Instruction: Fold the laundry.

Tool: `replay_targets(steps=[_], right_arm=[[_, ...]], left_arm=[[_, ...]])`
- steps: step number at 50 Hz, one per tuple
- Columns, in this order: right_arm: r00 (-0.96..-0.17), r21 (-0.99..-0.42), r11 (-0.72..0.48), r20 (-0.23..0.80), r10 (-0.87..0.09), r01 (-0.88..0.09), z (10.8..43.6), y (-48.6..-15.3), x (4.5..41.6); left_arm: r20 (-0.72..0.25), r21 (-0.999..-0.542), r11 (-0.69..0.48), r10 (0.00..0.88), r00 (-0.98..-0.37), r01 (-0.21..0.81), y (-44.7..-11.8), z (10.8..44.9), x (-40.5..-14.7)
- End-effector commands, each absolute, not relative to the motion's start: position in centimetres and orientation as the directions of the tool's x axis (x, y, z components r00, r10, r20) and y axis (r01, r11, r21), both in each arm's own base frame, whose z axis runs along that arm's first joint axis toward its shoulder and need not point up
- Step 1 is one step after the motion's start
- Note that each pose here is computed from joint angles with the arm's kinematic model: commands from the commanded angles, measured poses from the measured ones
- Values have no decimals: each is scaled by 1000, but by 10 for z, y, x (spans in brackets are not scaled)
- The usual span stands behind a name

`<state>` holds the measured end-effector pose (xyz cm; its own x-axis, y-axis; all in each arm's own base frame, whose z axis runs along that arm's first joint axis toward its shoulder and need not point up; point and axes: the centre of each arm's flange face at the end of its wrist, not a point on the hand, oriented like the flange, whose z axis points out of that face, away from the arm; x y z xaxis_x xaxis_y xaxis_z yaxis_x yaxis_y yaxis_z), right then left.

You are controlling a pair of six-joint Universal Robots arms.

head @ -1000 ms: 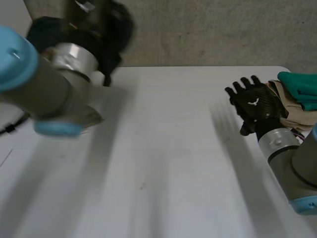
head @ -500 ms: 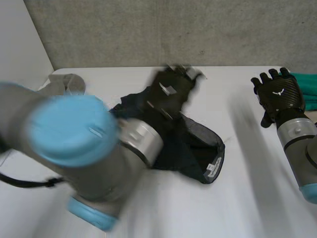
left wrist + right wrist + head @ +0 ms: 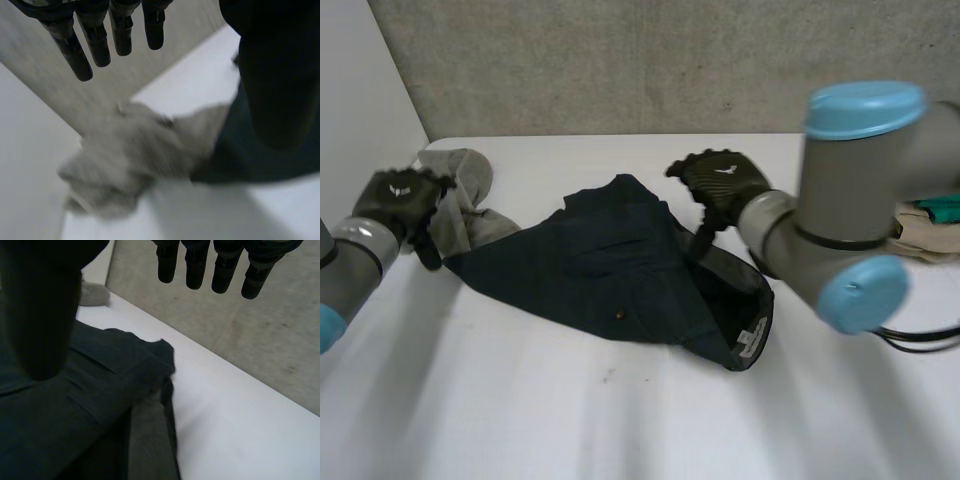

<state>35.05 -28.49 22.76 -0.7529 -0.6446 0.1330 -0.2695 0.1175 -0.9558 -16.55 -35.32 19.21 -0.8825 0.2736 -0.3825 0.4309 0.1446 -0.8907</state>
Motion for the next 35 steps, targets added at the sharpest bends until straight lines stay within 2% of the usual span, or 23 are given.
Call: replay_targets(steps=[1,8,12,16,23,27,31,32,35], right_arm=[[-726,-966,59,147,-671,-250,193,-313,393],[-725,-974,21,154,-672,-226,148,-339,415],[-723,-973,20,156,-673,-229,133,-343,418],[-714,-971,31,152,-684,-236,124,-342,419],[-710,-971,30,151,-688,-236,119,-343,420],[-719,-976,0,161,-676,-218,131,-345,421],[-734,-976,-98,209,-646,-192,183,-348,418],[-738,-971,-151,241,-631,-187,210,-346,416],[-740,-950,-237,309,-598,-205,258,-338,406]], left_arm=[[-359,-865,246,305,-882,437,-363,151,-159],[-332,-865,254,356,-874,432,-373,130,-164],[-320,-868,247,388,-864,432,-382,121,-169],[-323,-866,252,377,-868,432,-390,115,-168],[-334,-894,180,345,-877,411,-397,136,-169],[-312,-926,106,326,-892,363,-393,170,-176],[-265,-955,42,324,-908,294,-382,203,-188],[-254,-963,4,319,-913,269,-376,221,-190],[-241,-970,-46,315,-918,239,-367,245,-193]])
